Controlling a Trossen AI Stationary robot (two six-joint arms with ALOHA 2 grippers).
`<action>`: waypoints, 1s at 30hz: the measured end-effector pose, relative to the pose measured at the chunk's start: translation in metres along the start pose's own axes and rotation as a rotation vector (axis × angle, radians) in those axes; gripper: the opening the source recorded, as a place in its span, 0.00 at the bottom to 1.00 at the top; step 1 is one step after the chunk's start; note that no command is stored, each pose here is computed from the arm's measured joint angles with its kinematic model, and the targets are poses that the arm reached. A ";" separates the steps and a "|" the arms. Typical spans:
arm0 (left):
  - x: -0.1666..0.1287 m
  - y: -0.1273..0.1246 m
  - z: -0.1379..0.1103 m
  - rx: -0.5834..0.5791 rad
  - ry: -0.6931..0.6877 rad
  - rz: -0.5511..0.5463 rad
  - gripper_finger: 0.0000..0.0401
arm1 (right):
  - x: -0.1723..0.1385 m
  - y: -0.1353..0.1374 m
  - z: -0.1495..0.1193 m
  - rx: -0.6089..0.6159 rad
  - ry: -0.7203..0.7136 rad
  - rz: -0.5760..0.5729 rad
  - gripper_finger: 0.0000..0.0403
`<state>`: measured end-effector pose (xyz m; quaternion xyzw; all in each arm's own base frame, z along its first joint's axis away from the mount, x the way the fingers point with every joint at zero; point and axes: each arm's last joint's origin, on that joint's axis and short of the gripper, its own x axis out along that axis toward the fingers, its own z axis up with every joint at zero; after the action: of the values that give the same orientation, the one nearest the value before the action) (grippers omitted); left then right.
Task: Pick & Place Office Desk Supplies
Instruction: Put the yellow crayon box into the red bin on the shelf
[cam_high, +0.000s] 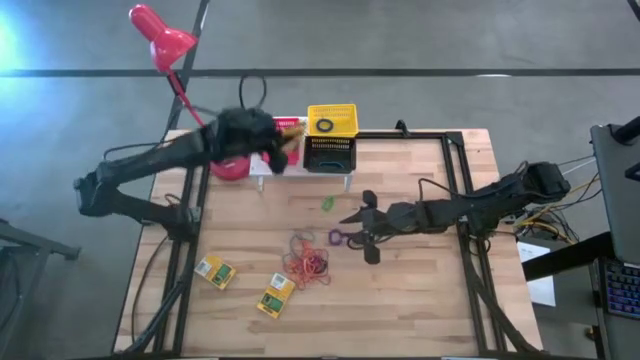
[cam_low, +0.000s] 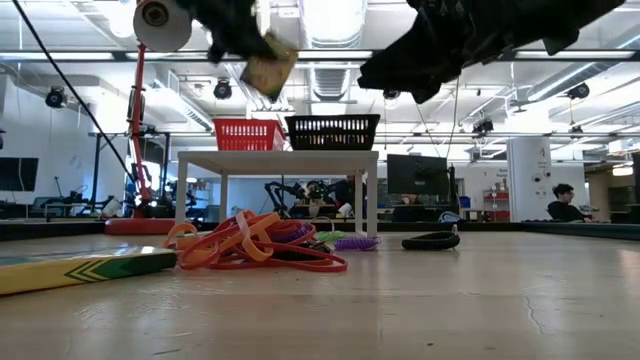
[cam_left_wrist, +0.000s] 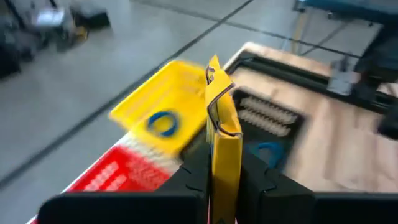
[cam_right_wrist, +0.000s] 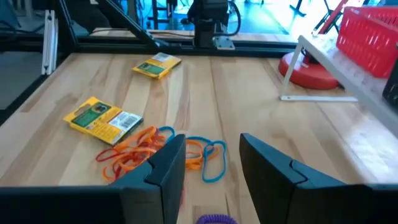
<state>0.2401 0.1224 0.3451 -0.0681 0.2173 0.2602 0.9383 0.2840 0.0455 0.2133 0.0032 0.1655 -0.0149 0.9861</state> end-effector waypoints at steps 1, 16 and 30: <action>0.005 0.014 -0.004 -0.027 0.012 -0.003 0.10 | 0.000 0.000 -0.001 0.005 0.001 0.000 0.35; 0.032 0.054 -0.058 -0.341 0.111 -0.096 0.10 | 0.003 0.000 -0.008 0.025 0.015 0.003 0.33; 0.032 0.054 -0.063 -0.377 0.163 -0.074 0.22 | 0.003 0.000 -0.006 0.028 -0.006 0.006 0.32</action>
<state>0.2130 0.1682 0.2738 -0.2713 0.2371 0.2552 0.8972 0.2849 0.0459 0.2071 0.0176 0.1621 -0.0145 0.9865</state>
